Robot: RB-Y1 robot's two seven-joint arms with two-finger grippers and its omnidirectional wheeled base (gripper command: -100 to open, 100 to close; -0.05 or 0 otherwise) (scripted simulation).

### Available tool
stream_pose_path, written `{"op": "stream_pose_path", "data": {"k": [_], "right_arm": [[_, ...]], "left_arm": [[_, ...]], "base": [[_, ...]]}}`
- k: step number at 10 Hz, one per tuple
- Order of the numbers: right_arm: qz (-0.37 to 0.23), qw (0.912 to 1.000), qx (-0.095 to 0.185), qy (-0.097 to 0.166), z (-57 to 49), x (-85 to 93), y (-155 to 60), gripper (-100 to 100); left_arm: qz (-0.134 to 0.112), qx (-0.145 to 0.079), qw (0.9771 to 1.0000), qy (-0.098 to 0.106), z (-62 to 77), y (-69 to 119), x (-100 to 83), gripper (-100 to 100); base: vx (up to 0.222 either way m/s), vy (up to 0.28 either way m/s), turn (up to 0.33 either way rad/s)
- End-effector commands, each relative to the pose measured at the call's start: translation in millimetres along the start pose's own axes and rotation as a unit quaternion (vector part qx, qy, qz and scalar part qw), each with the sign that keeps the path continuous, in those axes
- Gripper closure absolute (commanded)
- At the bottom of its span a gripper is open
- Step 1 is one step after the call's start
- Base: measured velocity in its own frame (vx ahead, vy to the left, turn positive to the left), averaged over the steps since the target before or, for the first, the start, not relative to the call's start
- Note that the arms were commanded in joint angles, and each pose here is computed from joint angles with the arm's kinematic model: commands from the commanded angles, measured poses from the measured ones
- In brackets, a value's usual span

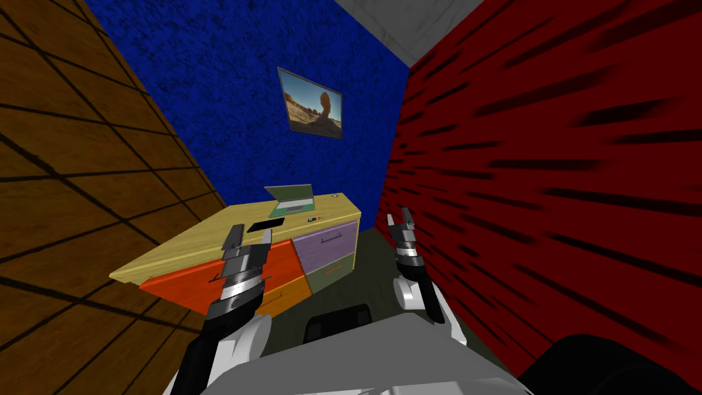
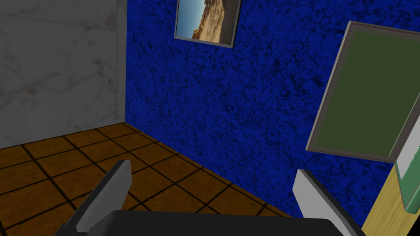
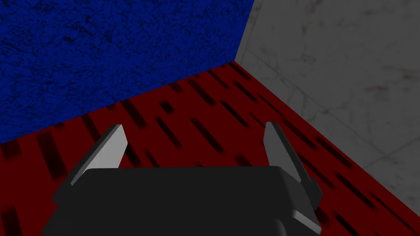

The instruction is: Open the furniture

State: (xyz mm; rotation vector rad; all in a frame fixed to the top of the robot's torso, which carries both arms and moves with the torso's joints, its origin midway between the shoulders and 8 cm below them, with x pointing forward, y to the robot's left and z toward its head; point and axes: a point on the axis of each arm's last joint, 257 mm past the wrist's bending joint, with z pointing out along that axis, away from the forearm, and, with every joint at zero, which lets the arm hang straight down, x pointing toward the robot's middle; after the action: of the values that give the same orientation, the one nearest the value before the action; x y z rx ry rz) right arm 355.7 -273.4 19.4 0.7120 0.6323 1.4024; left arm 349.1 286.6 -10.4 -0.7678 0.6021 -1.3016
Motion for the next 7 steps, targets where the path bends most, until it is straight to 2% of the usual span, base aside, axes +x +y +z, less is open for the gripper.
{"op": "stream_pose_path", "data": {"k": [1, 7], "right_arm": [[0.0, 1.0, 0.0, 0.0, 0.0, 0.0, 0.0, 0], [0.0, 1.0, 0.0, 0.0, 0.0, 0.0, 0.2, 0]], "left_arm": [[0.0, 0.0, 1.0, 0.0, 0.0, 0.0, 0.0, 0], [0.0, 0.0, 1.0, 0.0, 0.0, -0.1, 0.0, 0]], "base": [[0.0, 0.0, 0.0], [0.0, 0.0, 0.0]]}}
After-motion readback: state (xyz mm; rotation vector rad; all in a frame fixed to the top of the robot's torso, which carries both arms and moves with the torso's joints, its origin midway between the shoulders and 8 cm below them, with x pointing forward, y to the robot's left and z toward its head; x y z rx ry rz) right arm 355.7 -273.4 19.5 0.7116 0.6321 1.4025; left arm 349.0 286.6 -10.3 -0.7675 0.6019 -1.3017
